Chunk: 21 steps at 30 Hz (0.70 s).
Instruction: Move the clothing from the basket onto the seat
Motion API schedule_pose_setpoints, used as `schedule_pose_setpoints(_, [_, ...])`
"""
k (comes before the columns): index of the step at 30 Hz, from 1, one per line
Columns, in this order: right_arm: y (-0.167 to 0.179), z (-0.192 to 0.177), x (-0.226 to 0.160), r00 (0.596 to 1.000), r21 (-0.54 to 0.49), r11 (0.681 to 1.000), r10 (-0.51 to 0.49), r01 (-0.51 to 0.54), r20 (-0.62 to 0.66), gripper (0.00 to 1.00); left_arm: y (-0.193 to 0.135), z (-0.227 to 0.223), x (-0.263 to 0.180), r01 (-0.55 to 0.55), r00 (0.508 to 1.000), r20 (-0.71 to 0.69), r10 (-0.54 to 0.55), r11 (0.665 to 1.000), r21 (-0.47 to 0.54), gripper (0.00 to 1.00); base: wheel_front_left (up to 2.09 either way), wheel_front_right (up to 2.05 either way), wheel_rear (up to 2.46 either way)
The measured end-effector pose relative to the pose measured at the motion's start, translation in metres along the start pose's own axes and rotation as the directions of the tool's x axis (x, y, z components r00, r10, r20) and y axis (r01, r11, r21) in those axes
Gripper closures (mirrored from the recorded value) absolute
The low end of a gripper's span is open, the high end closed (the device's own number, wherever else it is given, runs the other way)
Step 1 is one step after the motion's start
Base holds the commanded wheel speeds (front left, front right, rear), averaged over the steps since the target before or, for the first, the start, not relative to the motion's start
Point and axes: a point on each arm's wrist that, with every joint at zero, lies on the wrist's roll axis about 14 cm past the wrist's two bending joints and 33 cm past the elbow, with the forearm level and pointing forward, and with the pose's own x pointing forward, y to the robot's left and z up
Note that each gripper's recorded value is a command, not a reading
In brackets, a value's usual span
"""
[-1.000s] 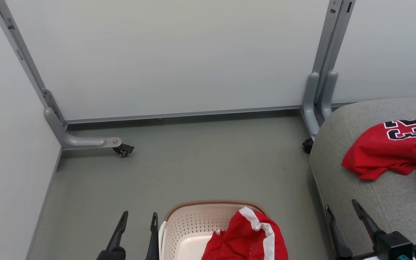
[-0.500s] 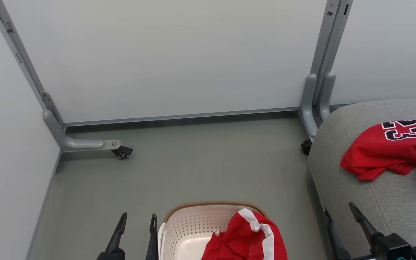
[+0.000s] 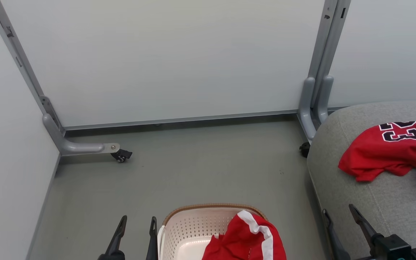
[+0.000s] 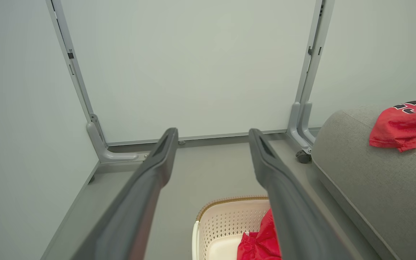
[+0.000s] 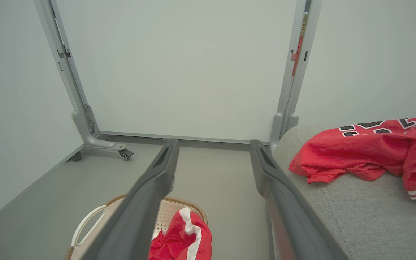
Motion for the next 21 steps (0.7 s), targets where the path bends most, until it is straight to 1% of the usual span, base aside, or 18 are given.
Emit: schedule_pose_setpoints(21, [0.0009,-0.0054,-0.0029,1.000,0.003,1.000,0.000,0.000,-0.018,0.00,-0.0022,-0.0043,0.0007,0.011,1.000,-0.015,-0.011,1.000,0.002,0.00,0.00,0.00,0.00])
